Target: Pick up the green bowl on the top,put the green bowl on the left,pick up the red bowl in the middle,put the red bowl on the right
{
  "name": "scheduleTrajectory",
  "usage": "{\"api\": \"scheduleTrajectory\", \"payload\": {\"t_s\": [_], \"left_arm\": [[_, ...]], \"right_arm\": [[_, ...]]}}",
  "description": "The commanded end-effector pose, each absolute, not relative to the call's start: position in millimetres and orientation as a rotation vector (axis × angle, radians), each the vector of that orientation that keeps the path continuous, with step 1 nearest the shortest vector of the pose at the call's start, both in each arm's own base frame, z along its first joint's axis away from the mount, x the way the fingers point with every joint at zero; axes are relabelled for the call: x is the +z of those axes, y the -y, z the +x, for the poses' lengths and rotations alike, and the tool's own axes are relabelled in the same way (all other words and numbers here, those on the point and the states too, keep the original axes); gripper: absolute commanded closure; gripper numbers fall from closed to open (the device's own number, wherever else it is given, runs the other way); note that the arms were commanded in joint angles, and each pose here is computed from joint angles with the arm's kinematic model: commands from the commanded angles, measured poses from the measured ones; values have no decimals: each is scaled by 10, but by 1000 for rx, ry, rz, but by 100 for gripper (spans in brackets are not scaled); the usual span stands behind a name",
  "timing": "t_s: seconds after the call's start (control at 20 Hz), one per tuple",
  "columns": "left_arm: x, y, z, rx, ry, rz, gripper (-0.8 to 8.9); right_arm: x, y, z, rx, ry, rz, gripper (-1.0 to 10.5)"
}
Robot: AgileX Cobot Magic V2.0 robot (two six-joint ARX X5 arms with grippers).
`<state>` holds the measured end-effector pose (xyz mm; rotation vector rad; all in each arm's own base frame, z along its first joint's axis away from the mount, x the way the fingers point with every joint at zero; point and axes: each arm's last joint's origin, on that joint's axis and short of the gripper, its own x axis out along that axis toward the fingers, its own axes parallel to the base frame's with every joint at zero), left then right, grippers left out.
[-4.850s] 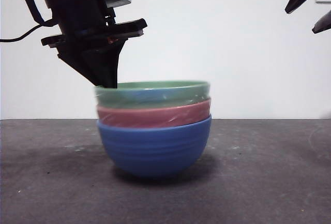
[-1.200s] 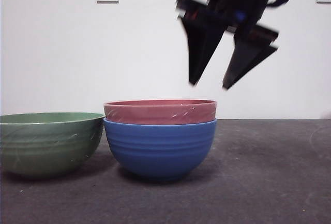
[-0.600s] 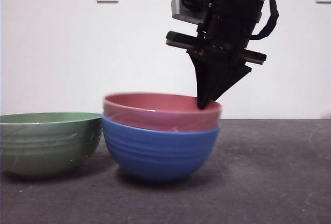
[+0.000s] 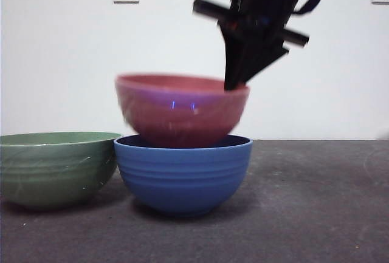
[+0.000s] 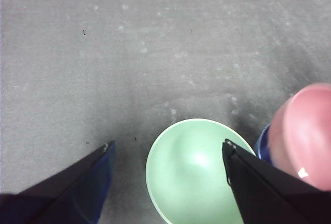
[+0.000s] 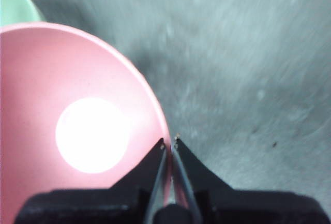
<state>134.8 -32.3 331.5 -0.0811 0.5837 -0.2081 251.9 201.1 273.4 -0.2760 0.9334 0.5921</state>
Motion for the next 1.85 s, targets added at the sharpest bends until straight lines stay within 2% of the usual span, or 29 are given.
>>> {"api": "scheduleTrajectory", "payload": {"t_s": [0.05, 0.15, 0.35, 0.5, 0.6, 0.75, 1.0, 1.35, 1.4, 1.6, 1.75, 1.85], "left_arm": [[3320, 322, 1343, -208, -582, -92, 468], [3326, 323, 1346, -209, -575, -93, 468], [3338, 325, 1355, -210, -561, -94, 468], [3338, 325, 1355, -210, -561, -95, 468], [3338, 325, 1355, -210, -560, -95, 468], [3338, 325, 1355, -210, -561, -94, 468], [3337, 326, 1354, -211, -562, -94, 468], [3329, 325, 1349, -210, -571, -93, 468], [3325, 324, 1347, -210, -576, -93, 468], [3325, 324, 1347, -210, -576, -93, 468], [3325, 324, 1347, -210, -576, -93, 468], [3329, 325, 1349, -210, -571, -93, 468]], "right_arm": [[2965, -1908, 2424, 588, -874, -254, 957], [3148, -1727, 2288, 548, -859, -254, 957], [3406, -1182, 1992, 274, -890, -326, 957], [3436, -818, 1876, 122, -988, -277, 957], [3344, -675, 1846, 62, -1025, -248, 957], [3019, -641, 1893, 94, -1071, -187, 957], [2481, -745, 2179, 210, -1014, -62, 955], [2081, -836, 2484, 199, -1121, -76, 945], [2057, -840, 2494, 197, -1131, -78, 937], [2074, -841, 2500, 195, -1117, -77, 683], [2241, -832, 2471, 207, -1036, -60, 660], [2467, -826, 2404, 244, -913, -29, 662]]}}
